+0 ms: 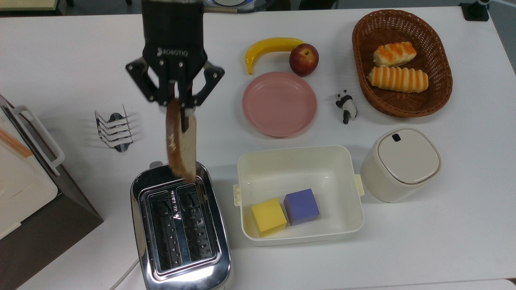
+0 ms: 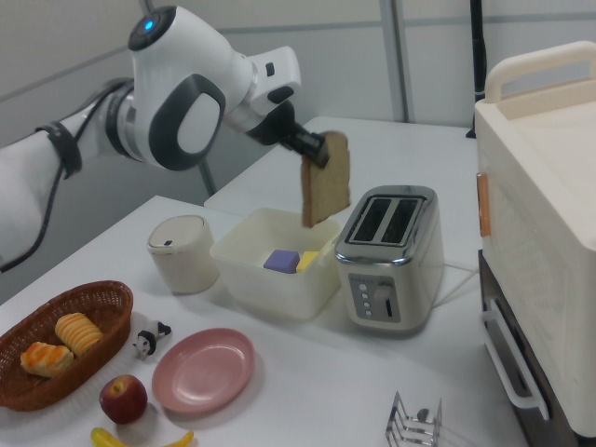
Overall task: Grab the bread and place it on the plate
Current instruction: 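Carry the bread slice over to the pink plate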
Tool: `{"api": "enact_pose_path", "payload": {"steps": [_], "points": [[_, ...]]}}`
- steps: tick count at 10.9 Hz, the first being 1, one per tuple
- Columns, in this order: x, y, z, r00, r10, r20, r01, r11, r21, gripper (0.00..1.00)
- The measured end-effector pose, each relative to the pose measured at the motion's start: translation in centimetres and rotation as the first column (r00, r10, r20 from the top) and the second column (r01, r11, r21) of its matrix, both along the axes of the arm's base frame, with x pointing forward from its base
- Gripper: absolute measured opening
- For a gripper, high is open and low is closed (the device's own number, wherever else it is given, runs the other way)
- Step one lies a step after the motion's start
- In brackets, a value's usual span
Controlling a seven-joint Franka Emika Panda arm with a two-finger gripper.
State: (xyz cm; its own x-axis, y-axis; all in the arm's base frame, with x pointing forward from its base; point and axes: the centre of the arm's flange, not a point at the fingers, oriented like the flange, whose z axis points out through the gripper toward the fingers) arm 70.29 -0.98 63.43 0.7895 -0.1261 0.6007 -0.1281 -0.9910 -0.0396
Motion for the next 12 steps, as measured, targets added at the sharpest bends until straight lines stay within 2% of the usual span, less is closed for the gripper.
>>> {"api": "enact_pose_path", "payload": {"steps": [2, 3, 6, 8, 10, 12], "points": [[-1.5, 0.5, -1.3, 0.982, 0.051, -0.179, -0.055, 0.998, -0.015, 0.13], [-2.2, 0.7, -2.0, 0.961, 0.084, -0.264, -0.092, 0.996, -0.017, 0.13], [-4.6, 2.4, -4.1, 0.850, 0.200, -0.487, -0.222, 0.975, 0.012, 0.13], [-6.0, 4.3, -5.6, 0.754, 0.278, -0.595, -0.309, 0.950, 0.053, 0.13], [-7.4, 6.8, -7.0, 0.643, 0.384, -0.663, -0.390, 0.909, 0.148, 0.12], [-8.8, 9.6, -8.2, 0.535, 0.462, -0.708, -0.463, 0.861, 0.212, 0.12]]}}
